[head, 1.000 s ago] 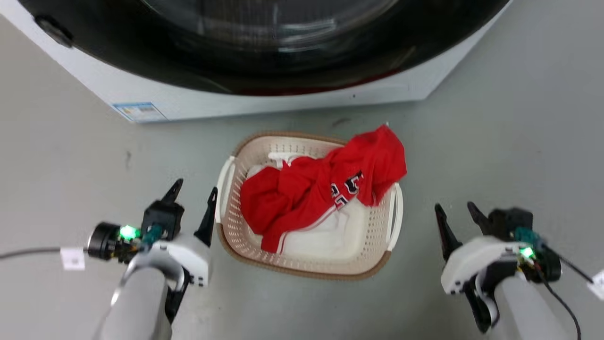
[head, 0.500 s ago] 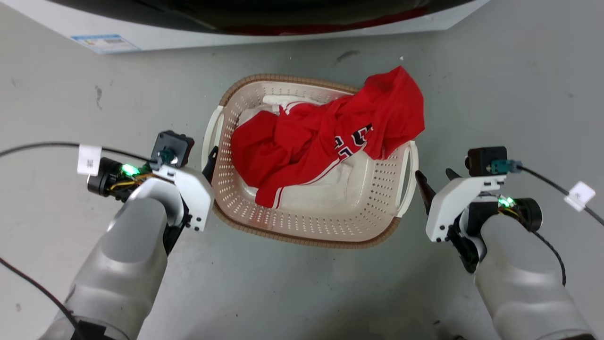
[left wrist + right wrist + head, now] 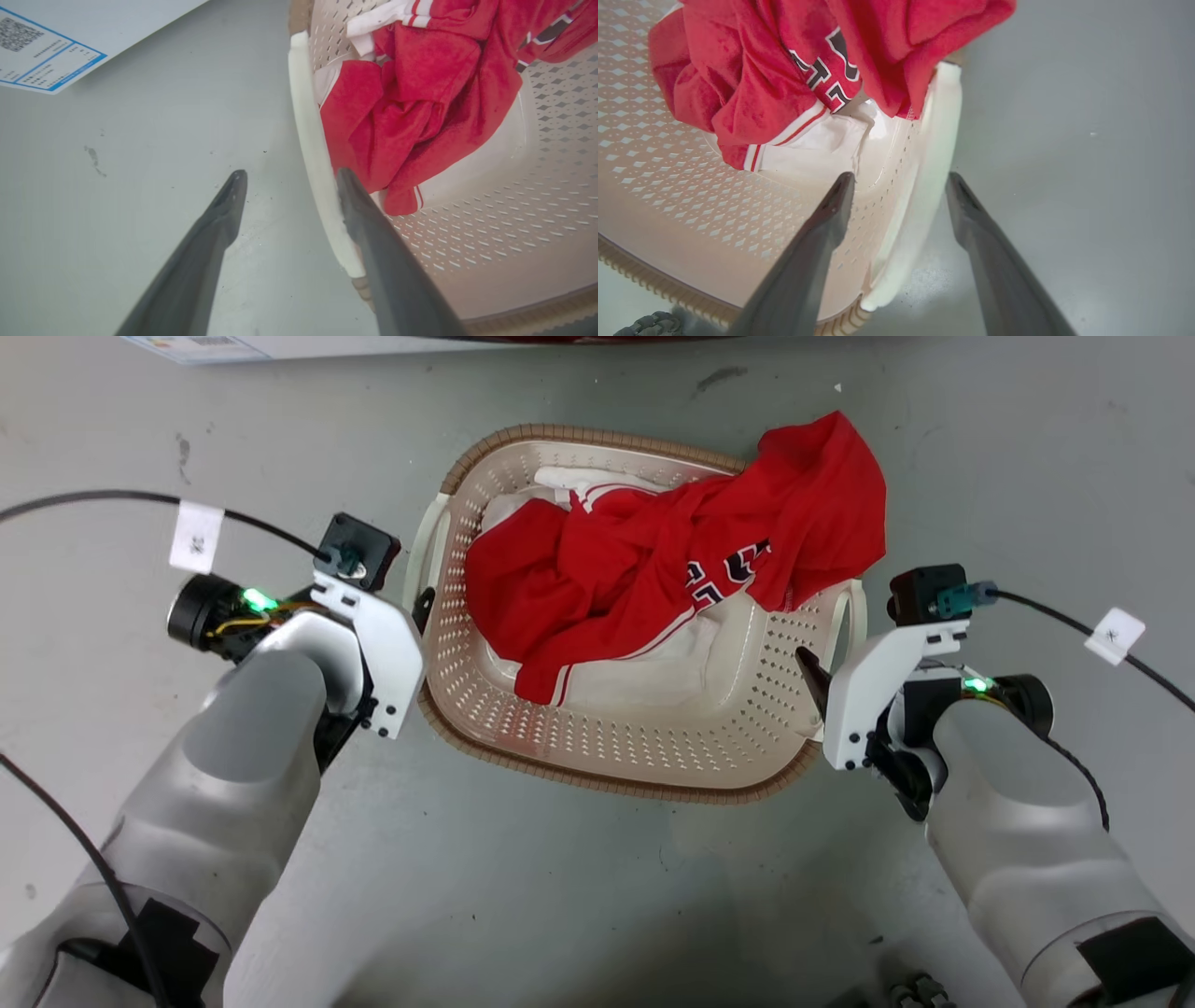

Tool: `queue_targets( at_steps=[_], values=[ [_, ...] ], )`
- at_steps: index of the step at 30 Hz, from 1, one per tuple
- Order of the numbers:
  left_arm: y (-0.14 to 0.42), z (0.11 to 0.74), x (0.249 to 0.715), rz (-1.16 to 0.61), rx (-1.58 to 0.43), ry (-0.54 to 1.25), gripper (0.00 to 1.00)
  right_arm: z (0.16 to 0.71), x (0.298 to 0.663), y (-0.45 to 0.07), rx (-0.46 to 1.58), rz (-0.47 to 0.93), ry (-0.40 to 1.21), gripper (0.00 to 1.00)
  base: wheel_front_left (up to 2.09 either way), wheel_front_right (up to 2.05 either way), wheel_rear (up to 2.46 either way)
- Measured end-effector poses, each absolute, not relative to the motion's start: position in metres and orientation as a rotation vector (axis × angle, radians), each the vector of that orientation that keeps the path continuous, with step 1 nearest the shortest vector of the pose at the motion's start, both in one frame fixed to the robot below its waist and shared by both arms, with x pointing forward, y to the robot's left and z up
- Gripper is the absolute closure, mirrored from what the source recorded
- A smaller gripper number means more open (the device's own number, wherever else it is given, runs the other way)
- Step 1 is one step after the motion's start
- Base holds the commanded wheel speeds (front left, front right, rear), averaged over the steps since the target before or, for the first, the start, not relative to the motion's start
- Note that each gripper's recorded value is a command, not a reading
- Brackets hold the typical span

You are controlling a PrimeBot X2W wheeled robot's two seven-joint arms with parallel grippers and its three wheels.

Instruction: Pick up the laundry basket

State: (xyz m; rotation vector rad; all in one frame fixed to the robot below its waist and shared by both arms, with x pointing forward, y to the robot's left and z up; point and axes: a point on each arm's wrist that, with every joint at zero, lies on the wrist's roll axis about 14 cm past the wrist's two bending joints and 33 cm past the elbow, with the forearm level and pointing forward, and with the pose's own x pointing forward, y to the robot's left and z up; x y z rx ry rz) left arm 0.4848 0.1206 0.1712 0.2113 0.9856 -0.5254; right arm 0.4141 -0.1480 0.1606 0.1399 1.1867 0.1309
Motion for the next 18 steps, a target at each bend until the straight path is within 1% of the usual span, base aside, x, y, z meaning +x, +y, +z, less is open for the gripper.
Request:
queue_targets(
  at_steps=[7,14,18],
  values=[
    [0.119,0.158,0.486,-0.574,0.243,1.039,0.00,0.150,0.418,-0.148,0.141,0.134,1.228,0.00,0.00,0.00,0.00],
    [0.115,0.145,0.476,-0.602,0.233,1.119,0.00,0.141,0.410,-0.147,0.151,0.134,1.265,0.00,0.00,0.00,0.00],
    [0.119,0.143,0.481,-0.604,0.237,1.118,0.00,0.139,0.411,-0.146,0.152,0.137,1.265,0.00,0.00,0.00,0.00]
  ],
)
